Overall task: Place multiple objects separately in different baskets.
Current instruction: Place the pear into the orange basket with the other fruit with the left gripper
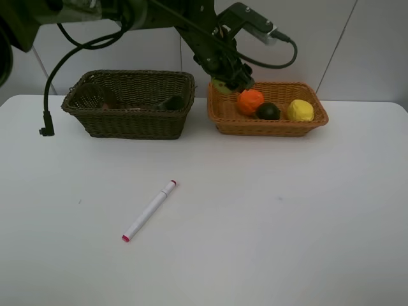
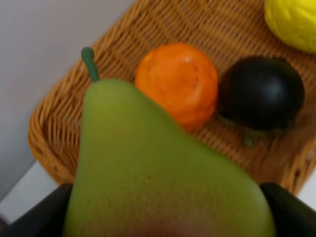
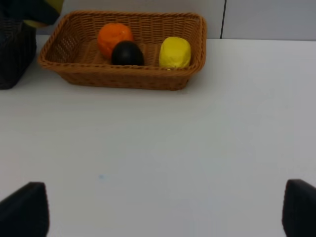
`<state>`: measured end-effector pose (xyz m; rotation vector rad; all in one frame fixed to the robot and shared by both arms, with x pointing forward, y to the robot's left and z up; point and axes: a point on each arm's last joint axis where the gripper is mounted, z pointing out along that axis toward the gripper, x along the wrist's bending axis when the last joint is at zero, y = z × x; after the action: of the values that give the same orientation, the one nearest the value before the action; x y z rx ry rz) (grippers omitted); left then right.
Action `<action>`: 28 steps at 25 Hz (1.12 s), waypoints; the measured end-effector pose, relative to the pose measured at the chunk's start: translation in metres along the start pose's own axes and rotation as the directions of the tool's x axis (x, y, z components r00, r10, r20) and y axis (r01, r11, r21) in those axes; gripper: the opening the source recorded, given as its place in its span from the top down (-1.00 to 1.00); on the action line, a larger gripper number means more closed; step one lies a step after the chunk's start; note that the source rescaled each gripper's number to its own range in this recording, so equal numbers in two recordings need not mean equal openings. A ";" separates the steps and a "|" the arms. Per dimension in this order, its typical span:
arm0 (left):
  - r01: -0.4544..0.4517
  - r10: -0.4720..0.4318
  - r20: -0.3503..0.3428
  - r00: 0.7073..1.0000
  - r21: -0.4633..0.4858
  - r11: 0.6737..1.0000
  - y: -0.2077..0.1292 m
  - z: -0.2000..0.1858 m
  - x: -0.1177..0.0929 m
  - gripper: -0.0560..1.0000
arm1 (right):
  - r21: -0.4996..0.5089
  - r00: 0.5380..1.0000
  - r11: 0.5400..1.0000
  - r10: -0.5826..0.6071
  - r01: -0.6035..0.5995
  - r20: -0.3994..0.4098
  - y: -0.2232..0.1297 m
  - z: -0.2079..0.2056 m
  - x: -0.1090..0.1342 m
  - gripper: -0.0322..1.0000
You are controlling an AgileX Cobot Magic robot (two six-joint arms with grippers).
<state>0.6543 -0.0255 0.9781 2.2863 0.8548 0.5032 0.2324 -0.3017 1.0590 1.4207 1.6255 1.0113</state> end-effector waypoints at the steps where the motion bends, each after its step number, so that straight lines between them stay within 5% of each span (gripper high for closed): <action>1: -0.001 0.001 -0.005 1.000 -0.022 1.000 -0.001 0.005 0.000 -0.84 | 0.000 1.000 1.000 0.000 0.000 0.000 0.000 0.000 0.000 -1.00; 10: -0.015 0.010 -0.034 0.999 -0.148 0.989 -0.008 0.038 -0.001 -0.84 | 0.000 1.000 1.000 0.000 0.000 0.000 0.000 0.000 0.000 -1.00; 28: -0.047 0.040 -0.046 0.998 -0.170 0.984 -0.017 0.055 -0.001 -0.90 | 0.000 1.000 1.000 0.000 0.000 0.000 0.000 0.000 0.000 -1.00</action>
<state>0.6758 -0.0401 0.9264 2.1480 0.7532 0.6229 0.2324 -0.3017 1.0590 1.4207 1.6255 1.0113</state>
